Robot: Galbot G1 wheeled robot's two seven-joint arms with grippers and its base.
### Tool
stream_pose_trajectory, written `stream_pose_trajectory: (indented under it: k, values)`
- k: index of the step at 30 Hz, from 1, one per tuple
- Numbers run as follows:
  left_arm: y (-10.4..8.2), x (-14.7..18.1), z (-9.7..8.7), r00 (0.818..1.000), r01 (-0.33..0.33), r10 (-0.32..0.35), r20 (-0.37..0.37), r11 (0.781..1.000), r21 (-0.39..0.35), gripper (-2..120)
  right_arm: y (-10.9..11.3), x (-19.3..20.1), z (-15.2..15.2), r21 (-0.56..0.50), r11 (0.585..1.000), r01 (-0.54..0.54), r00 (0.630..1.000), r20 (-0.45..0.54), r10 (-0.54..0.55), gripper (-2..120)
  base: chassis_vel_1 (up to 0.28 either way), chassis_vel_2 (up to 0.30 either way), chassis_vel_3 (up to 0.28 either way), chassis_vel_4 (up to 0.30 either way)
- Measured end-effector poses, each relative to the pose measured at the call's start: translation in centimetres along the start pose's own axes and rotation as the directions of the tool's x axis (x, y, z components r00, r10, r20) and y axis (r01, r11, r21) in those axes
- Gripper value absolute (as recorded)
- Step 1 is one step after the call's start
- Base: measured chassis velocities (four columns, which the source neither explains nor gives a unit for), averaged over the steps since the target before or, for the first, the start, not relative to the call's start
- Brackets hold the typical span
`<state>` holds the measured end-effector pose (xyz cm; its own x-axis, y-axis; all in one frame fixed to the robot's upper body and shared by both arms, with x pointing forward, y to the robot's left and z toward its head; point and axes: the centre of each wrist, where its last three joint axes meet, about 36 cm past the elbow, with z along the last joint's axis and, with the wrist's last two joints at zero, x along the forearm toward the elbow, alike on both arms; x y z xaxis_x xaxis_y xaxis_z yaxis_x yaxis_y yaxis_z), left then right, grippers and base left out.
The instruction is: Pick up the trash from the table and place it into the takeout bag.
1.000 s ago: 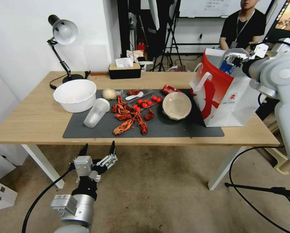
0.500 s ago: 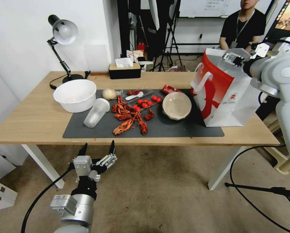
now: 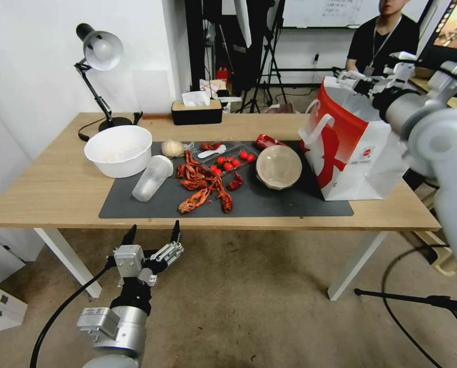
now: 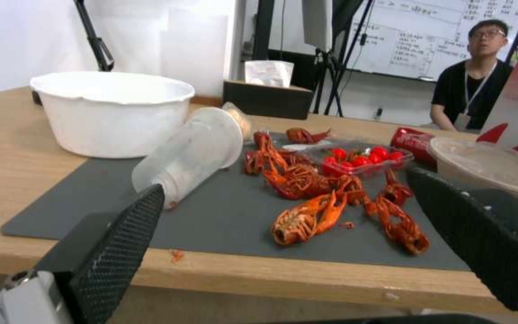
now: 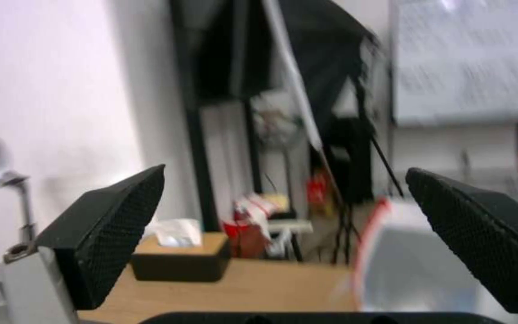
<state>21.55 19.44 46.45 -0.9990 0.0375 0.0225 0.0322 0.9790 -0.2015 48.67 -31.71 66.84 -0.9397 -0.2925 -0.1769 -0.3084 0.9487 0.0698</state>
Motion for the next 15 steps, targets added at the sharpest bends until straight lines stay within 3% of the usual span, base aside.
stream_pose_trajectory:
  k: [6, 14, 15]
  values:
    - [0.1, 0.0, 0.0, 1.000, 0.000, 0.000, 0.002, 1.000, 0.000, 100, 0.9, 3.4, 3.2, 0.212, 0.971, 0.115, 0.991, 0.047, -0.127, 100, 0.000, 0.000, 0.000, 0.000]
    - [0.0, 0.0, 0.0, 1.000, 0.000, 0.000, 0.003, 1.000, 0.000, 100, 1.5, 5.7, 5.3, 0.247, 0.960, 0.128, 0.991, 0.000, -0.133, 100, 0.000, 0.000, 0.000, 0.000]
    - [0.0, 0.0, 0.0, 1.000, -0.001, 0.001, 0.004, 1.000, 0.000, 100, 2.1, 7.3, 6.7, 0.253, 0.958, 0.137, 0.991, -0.030, -0.133, 100, 0.000, 0.000, 0.000, 0.000]
